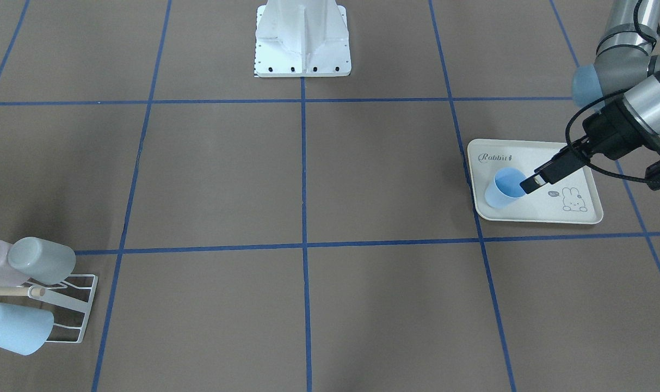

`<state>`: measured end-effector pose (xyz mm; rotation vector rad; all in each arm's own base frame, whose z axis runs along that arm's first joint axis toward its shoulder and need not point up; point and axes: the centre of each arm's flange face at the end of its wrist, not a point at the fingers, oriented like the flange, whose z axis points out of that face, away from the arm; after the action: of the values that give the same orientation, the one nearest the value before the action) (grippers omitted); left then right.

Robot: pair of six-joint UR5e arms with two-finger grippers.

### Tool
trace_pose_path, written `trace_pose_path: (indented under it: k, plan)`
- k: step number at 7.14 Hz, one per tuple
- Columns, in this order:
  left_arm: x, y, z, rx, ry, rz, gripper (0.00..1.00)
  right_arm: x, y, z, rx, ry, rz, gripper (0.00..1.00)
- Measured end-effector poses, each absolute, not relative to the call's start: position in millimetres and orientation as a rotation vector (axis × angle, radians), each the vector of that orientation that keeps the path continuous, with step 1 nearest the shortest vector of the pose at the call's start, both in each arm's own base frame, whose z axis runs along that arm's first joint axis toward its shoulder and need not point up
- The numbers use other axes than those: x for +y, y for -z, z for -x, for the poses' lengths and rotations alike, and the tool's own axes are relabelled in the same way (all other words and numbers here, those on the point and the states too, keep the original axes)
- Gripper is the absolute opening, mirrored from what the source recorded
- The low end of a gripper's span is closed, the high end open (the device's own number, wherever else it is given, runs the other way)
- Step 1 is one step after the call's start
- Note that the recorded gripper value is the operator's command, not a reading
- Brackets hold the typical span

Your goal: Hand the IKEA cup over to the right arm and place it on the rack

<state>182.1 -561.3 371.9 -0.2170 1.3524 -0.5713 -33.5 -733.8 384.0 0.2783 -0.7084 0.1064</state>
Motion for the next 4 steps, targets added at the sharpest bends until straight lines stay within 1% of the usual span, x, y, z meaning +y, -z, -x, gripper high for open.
trace_pose_path:
  k: [2,4]
  plan:
    - [-557,-368,-180,1.359,0.566,0.210,1.00,-758,-395,57,-0.704,-0.086,-0.239,0.25]
    - [-552,-366,-177,1.363,0.563,0.205,1.00,-761,-415,83,-0.701,-0.058,-0.208,0.25]
